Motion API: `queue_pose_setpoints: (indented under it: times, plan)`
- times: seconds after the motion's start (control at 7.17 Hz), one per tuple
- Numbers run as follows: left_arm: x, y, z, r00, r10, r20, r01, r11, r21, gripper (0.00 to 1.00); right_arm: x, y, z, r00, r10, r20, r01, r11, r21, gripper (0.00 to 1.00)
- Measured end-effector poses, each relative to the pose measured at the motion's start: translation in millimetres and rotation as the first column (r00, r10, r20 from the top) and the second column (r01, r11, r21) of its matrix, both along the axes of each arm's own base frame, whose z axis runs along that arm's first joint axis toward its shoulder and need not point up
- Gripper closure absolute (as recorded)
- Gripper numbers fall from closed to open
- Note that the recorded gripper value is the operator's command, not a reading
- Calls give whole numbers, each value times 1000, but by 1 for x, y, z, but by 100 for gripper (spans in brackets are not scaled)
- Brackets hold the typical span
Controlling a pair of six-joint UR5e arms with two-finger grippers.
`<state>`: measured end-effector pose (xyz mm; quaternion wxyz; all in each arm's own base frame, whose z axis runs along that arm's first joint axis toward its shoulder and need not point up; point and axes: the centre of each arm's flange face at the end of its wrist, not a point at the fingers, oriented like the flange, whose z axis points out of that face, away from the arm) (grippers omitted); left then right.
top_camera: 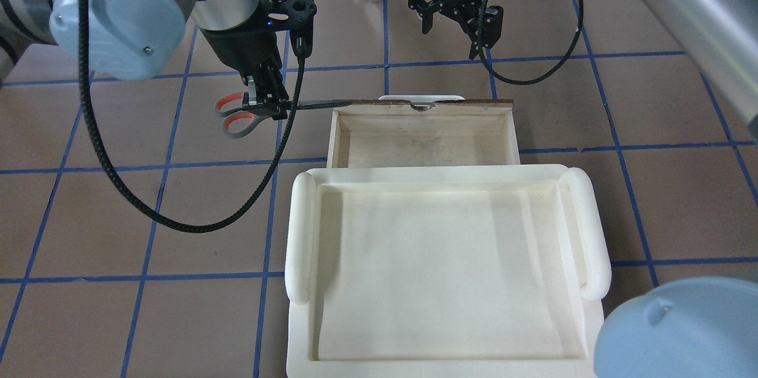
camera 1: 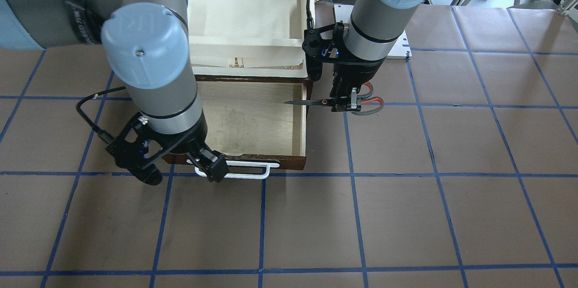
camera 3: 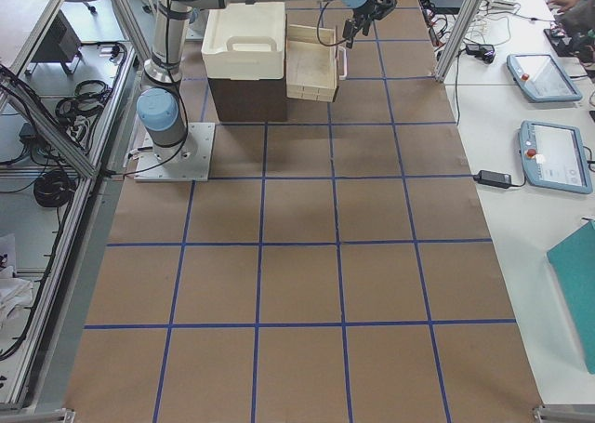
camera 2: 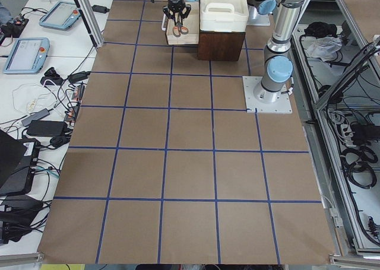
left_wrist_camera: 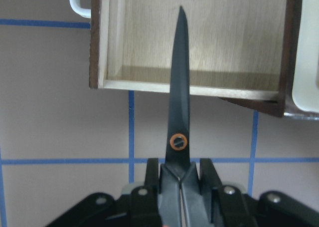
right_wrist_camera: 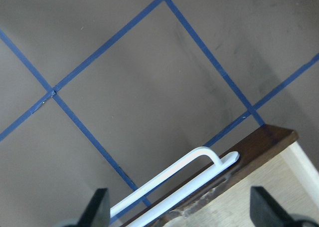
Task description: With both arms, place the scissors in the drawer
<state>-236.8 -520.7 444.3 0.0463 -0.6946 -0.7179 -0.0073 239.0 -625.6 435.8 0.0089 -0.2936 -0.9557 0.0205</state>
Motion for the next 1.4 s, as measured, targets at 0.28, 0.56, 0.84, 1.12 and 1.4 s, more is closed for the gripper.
queue_pose_setpoints:
  times: [0.28,0.56,0.84,1.12,1.4]
  plan:
    - [-67,-8,-23,999,-37,11,36,999,21,89,-56,9,22,975,220,-17,-220,975,-16,0]
    - [-134,-4,-55,999,-43,13,43,999,13,89,-77,28,39,934,358,-26,-358,933,-43,0]
    - [-178,9,-85,999,-44,4,44,998,34,89,-80,40,40,892,451,-35,-453,890,-49,0]
    - [-194,19,-110,998,-58,2,58,995,83,91,-82,38,43,873,483,-63,-487,870,-78,0]
    - [-195,27,-123,998,-70,-8,71,991,118,91,-85,35,48,854,512,-94,-520,848,-106,0]
